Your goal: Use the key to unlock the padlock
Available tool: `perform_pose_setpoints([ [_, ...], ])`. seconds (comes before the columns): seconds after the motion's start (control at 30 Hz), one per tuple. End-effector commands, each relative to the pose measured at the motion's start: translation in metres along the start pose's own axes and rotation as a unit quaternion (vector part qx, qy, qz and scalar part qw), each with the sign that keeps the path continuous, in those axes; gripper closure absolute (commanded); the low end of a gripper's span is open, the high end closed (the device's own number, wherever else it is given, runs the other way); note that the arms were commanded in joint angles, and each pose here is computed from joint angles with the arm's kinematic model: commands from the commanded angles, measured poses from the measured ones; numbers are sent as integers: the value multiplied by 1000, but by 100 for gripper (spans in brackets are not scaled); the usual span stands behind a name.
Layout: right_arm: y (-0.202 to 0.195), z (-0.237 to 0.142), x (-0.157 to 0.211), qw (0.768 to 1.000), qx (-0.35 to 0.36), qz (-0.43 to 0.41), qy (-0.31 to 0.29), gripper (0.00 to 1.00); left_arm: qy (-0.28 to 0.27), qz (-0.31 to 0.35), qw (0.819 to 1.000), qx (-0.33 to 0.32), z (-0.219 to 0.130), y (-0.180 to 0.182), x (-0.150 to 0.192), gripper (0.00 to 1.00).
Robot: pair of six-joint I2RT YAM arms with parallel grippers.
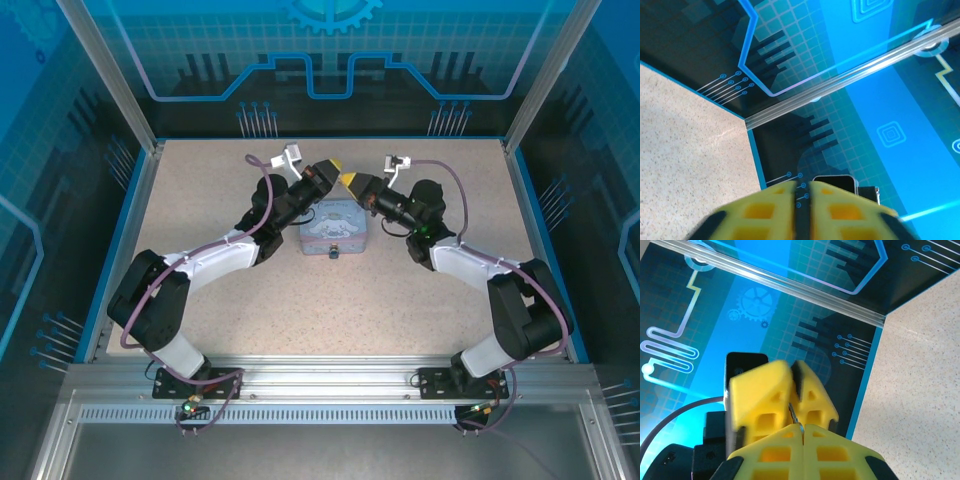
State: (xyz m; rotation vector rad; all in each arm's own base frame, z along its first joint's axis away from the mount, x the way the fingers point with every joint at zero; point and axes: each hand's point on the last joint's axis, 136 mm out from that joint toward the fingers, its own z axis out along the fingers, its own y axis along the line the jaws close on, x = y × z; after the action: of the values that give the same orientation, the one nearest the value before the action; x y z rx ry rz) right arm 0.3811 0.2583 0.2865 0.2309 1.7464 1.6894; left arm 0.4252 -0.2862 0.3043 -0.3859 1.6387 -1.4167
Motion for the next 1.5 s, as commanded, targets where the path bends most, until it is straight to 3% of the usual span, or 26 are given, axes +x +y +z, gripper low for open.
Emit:
perform_pose_setpoints([
  [0.0,0,-12,-3,1000,6,-10,-9,100,-14,4,1000,0,-14,-11,-19,60],
  [0.1,-9,-19,-4,1000,26,-12,-6,100,-17,10,1000,-23,-29,-7,-31,42],
  [0.23,-18,-27,-4,998,53,-19,4,100,5,49,997,-52,-49,-3,-31,25],
  [0.4,-39,-36,-3,995,100,-21,13,100,58,120,987,-90,-72,11,-13,14],
  [0.5,-55,-39,2,990,133,-23,26,100,79,127,982,-114,-87,30,0,1],
  [0.7,-92,-39,12,985,169,-2,41,100,166,104,969,-150,-111,76,48,1],
  [1.1,-133,-28,12,978,203,40,41,100,299,149,931,-147,-125,131,126,3],
  [1.47,-156,-26,20,970,233,67,32,100,334,182,908,-174,-105,173,153,8],
])
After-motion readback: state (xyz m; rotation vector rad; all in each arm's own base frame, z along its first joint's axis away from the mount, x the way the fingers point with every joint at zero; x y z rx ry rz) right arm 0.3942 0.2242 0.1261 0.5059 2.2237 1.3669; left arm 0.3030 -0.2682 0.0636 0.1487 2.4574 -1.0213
